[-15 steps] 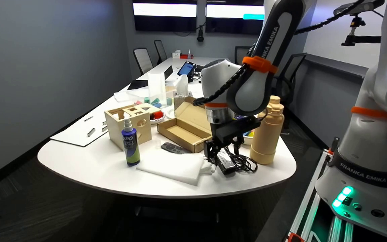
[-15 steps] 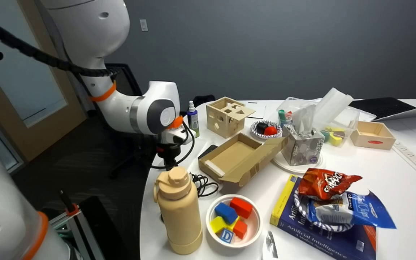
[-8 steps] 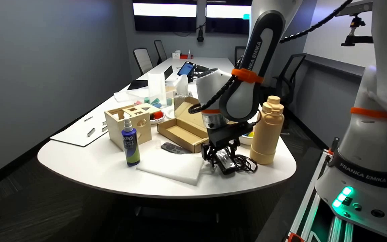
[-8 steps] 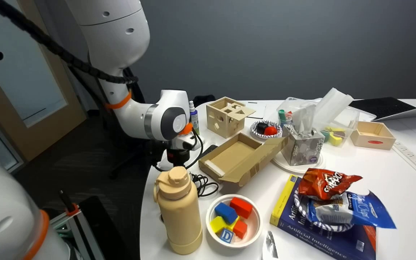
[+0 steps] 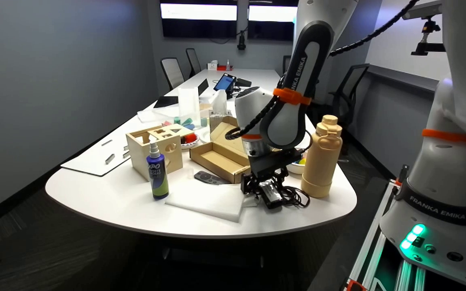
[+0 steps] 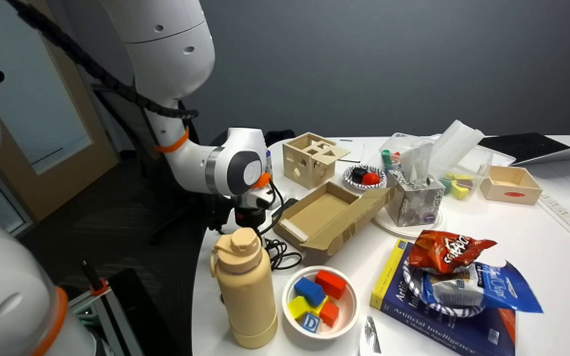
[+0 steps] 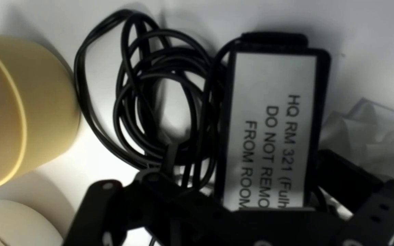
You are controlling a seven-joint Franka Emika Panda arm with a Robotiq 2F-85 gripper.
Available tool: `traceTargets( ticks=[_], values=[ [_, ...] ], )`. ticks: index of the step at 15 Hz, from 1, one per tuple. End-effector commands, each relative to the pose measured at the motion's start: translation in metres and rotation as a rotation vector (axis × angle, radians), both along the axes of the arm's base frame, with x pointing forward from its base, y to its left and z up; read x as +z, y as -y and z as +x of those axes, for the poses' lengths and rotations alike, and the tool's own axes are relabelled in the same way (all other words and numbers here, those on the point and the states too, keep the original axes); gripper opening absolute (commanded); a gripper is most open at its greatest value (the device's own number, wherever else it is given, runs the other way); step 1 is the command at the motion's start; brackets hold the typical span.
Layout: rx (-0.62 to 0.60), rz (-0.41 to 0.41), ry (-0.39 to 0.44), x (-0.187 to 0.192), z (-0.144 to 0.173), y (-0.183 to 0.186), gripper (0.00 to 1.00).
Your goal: Put the black cable in the cardboard box
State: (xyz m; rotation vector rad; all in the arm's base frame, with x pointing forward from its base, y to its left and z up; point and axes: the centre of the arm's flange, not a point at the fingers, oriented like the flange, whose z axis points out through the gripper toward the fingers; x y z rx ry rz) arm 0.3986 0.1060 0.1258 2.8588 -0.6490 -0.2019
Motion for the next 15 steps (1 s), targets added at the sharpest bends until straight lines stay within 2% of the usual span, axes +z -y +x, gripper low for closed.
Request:
traceTargets(
  ticks=[1,4,6,10,11,14,15],
  values=[
    [0.002,0.001,-0.014,-0.015,0.007,-0.002,0.68],
    [0.004,0.016,-0.021,-0.020,0.008,-0.002,0.44],
    [0.007,0.030,-0.027,-0.023,0.009,-0.002,0.41],
    [0.014,0.083,-0.015,-0.009,0.014,-0.001,0.22],
    [0.017,0.095,-0.011,-0.001,0.016,-0.002,0.14],
    [0.029,0.114,-0.001,0.028,0.017,-0.002,0.07],
    [0.035,0.117,0.001,0.038,0.017,-0.003,0.08]
  ],
)
